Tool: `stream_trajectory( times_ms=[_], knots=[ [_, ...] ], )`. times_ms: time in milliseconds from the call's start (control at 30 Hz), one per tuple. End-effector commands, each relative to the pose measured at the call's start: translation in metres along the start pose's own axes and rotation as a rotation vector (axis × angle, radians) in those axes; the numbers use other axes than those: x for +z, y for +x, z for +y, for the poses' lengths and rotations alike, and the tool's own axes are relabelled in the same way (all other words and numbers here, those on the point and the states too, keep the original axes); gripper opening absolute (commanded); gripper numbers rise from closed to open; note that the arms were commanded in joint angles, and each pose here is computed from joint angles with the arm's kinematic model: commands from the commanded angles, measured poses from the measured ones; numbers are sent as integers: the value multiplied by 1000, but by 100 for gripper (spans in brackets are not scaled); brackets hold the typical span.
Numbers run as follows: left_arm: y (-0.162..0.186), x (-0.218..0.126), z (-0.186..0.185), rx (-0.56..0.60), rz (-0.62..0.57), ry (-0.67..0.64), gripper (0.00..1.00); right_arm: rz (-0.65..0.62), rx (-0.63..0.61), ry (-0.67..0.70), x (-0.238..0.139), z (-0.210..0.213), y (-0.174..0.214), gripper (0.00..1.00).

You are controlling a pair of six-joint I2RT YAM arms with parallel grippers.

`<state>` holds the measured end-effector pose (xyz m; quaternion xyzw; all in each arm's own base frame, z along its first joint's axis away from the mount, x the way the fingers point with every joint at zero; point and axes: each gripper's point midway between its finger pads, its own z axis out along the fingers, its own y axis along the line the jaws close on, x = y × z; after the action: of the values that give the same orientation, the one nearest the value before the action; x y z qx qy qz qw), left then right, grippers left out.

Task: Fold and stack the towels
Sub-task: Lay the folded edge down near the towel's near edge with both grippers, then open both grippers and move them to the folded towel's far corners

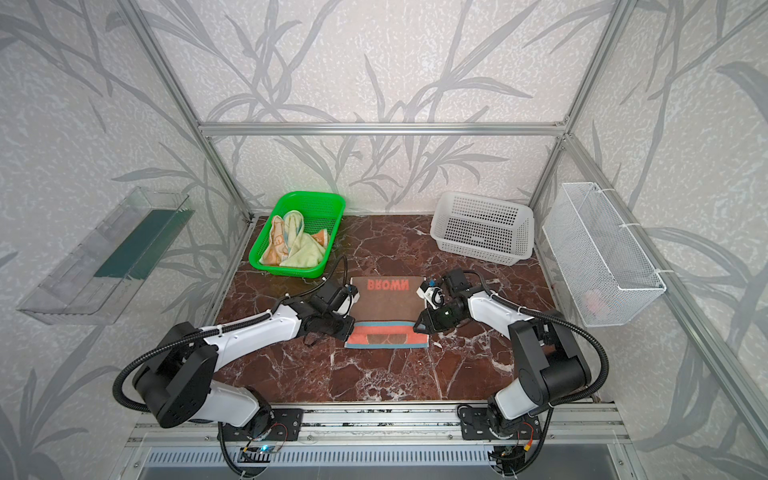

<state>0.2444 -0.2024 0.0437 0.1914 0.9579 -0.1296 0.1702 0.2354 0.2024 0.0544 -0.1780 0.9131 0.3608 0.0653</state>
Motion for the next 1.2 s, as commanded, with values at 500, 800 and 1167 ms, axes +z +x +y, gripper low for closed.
stream_trajectory(
  times_ms=[500, 800, 1167],
  knots=[
    [2, -37, -7, -48, -129, 41, 40, -118, -12, -12, -22, 23, 7, 58],
    [-39, -42, 13, -6, -216, -98, 46, -237, -146, 99, -41, 21, -37, 58],
    [-120, -13, 58, 11, -126, -272, 48, -175, -243, 393, -40, -30, -107, 61]
  ],
)
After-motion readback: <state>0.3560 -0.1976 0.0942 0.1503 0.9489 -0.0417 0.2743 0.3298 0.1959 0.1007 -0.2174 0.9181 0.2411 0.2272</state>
